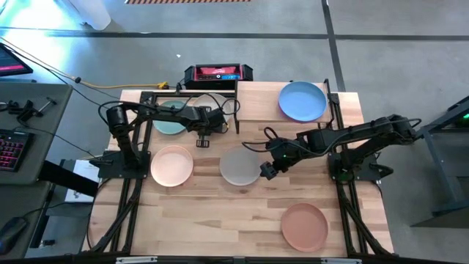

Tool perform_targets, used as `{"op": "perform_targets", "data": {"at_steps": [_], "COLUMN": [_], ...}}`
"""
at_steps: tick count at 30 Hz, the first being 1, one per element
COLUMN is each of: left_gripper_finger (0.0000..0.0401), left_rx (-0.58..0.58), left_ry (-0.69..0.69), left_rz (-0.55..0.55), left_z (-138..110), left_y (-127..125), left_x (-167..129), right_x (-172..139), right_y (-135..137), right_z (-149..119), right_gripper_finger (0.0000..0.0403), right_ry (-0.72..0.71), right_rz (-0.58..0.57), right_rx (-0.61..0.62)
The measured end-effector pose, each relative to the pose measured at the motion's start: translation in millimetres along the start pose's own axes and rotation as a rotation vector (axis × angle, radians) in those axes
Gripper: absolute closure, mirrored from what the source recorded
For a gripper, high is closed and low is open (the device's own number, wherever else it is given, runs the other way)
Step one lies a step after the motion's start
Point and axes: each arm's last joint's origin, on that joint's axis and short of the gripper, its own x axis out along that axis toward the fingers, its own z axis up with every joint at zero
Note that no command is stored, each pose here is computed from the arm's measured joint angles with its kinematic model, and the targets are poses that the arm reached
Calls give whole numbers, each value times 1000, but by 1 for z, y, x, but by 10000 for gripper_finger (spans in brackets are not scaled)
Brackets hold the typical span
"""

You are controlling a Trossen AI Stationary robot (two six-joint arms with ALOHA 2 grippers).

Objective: Place and stack plates onto a shelf
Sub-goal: Stack the light gray plate on top of the blue plate on the shelf

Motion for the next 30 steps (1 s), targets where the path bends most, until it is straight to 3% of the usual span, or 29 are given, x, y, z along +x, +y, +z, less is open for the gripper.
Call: {"op": "perform_targets", "data": {"at_steps": [10,20,26,30], "left_gripper_finger": [400,400,400,400], "left_rx": [-32,-75,-47,-6], "left_ry": [-93,-141,-224,-272], "left_rz": [107,292,356,398], "left_z": [-2,-27,-42,-49], "left_y": [2,7,-5,-17], "left_x": [-46,-110,-150,-170], "right_x": [0,0,0,-1], "right_y": [0,0,-2,3], "right_z": [0,1,5,10], "right_gripper_finger": [176,176,176,176], "right_ry": [-3,-21,-138,-178], "right_rz": [5,-5,-58,-3], "right_rx": [-1,-4,2,-1]}}
